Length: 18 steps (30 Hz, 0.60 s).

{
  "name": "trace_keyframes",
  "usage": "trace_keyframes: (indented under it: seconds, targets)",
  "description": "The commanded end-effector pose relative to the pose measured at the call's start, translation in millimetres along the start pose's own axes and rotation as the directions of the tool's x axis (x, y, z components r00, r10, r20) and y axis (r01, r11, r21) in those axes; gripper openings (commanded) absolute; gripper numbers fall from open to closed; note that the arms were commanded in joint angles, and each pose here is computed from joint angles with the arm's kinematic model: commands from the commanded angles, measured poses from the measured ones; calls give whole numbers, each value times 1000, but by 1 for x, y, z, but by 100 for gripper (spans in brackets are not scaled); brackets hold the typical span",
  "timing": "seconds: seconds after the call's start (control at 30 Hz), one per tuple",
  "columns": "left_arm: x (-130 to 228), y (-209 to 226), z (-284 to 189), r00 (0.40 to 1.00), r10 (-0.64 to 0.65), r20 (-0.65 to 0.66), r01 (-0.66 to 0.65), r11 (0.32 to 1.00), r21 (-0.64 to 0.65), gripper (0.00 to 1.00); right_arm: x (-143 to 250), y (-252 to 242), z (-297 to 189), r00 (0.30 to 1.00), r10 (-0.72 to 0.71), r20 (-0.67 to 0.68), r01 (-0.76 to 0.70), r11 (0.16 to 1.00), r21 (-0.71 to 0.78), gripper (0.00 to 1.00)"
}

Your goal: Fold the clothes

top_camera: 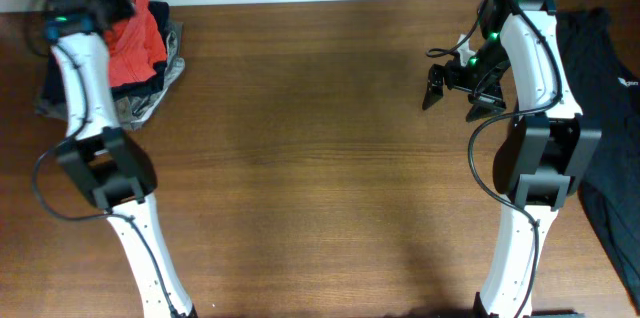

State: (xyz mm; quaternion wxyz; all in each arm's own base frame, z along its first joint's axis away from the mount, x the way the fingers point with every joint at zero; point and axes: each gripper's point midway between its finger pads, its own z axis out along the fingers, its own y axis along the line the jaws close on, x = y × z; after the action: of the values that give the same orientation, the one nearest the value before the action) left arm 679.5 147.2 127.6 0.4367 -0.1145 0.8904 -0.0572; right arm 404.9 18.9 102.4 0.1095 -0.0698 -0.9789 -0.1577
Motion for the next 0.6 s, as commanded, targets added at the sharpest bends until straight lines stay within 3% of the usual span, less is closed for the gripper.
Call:
trace_keyframes:
  seconds: [0.0,0.13,0.2,0.47,0.57]
  targets:
    - [32,6,27,999,1,-55,-6,996,-87,1,6,5,-13,999,-23,30,23,1000,10,99]
    - [52,11,36,994,0,-105,-14,991,-134,1,6,5,-13,999,-23,30,23,1000,10,99]
    - [43,8,28,996,2,-93,-15,991,-132,1,6,5,-13,999,-24,30,24,1000,10,99]
    - [-75,-17,-77,988,40,149,-22,993,-119,2,6,5,-13,999,-35,30,35,999,11,99]
    - [-100,-10,-110,977,44,207,-9,986,-166,1,6,5,-13,999,-35,30,34,999,11,99]
